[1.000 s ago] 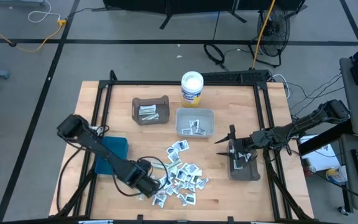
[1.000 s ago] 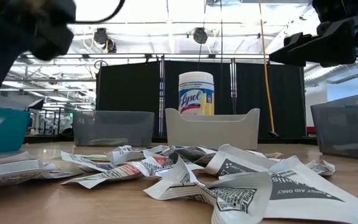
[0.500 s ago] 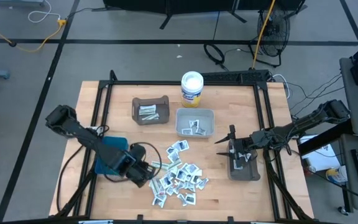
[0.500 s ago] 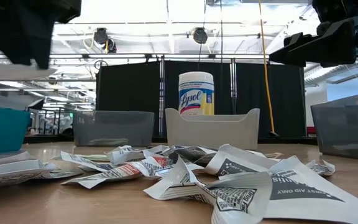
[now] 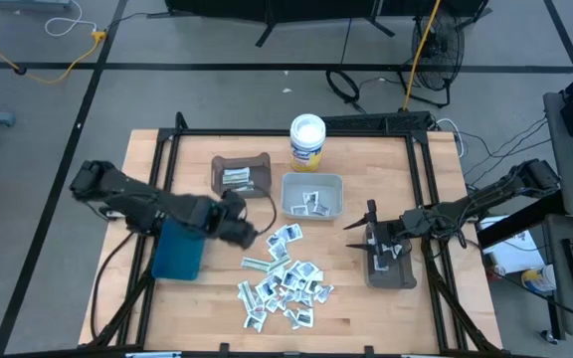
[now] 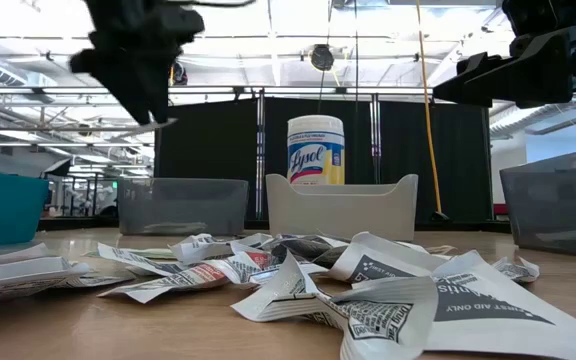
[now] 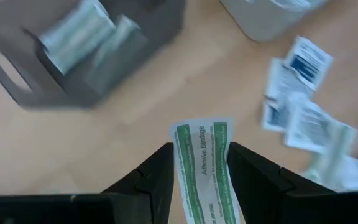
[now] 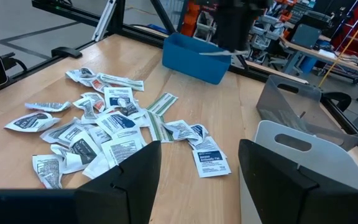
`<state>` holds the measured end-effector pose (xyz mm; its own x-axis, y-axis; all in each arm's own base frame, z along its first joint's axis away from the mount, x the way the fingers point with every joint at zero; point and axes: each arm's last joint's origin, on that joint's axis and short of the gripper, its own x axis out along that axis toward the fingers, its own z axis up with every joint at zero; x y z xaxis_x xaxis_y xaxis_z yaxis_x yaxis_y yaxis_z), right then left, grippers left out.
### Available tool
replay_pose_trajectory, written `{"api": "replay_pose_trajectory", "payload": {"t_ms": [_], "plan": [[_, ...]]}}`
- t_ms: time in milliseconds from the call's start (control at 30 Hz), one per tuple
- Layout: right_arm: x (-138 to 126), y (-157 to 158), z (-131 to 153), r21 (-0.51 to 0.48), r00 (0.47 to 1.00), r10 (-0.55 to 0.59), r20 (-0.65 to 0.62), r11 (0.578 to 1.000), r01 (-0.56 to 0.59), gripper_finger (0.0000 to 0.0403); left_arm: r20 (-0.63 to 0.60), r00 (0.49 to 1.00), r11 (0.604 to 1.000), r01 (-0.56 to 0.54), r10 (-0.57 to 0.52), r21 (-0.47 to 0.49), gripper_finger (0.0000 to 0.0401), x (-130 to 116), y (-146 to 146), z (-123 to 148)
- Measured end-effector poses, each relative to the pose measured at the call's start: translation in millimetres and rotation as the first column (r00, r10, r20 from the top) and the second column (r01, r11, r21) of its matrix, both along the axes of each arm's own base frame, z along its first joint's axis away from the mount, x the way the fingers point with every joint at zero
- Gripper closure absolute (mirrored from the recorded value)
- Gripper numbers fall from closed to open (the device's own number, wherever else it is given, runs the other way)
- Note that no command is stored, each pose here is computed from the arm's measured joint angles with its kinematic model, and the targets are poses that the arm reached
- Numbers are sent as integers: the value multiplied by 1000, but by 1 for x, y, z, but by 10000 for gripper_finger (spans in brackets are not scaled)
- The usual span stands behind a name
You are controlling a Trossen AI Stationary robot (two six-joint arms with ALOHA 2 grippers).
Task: Pick & Place First Aid Supplies
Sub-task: Put the green bandage pack into the top black bin
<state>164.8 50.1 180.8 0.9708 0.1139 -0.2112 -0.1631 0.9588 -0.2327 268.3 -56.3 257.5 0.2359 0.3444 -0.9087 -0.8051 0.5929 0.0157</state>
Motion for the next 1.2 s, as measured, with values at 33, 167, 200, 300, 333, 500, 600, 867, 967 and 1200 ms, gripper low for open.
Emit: {"api": "replay_pose_trajectory", "payload": {"t_ms": [33,167,200,300,333,500,600,867,967,1200], "plan": [[0,0,0,0,1000,0,0,1000,0,193,-13,1000,1000,11,-11,12,249,1,7,0],[0,0,0,0,1000,0,0,1000,0,193,-69,997,997,51,-47,50,249,5,35,0],[0,0,0,0,1000,0,0,1000,0,193,-81,995,997,57,-52,56,249,6,43,0],[0,0,0,0,1000,0,0,1000,0,193,-121,990,993,86,-76,83,249,7,64,0],[0,0,0,0,1000,0,0,1000,0,193,-139,986,991,101,-87,93,249,7,71,0],[0,0,0,-2,1000,-4,1,1000,4,193,-203,971,978,158,-128,139,249,5,105,1],[0,0,0,-11,1000,-3,1,1000,3,193,-198,963,962,215,-180,168,249,9,123,3],[0,0,0,-34,1000,2,5,999,-1,193,-204,905,886,414,-374,209,249,14,155,7],[0,0,0,-34,1000,2,5,999,-2,193,-222,880,864,463,-420,199,249,12,162,7],[0,0,0,-45,1000,4,6,999,-4,193,-239,848,842,515,-473,161,249,6,175,6]]}}
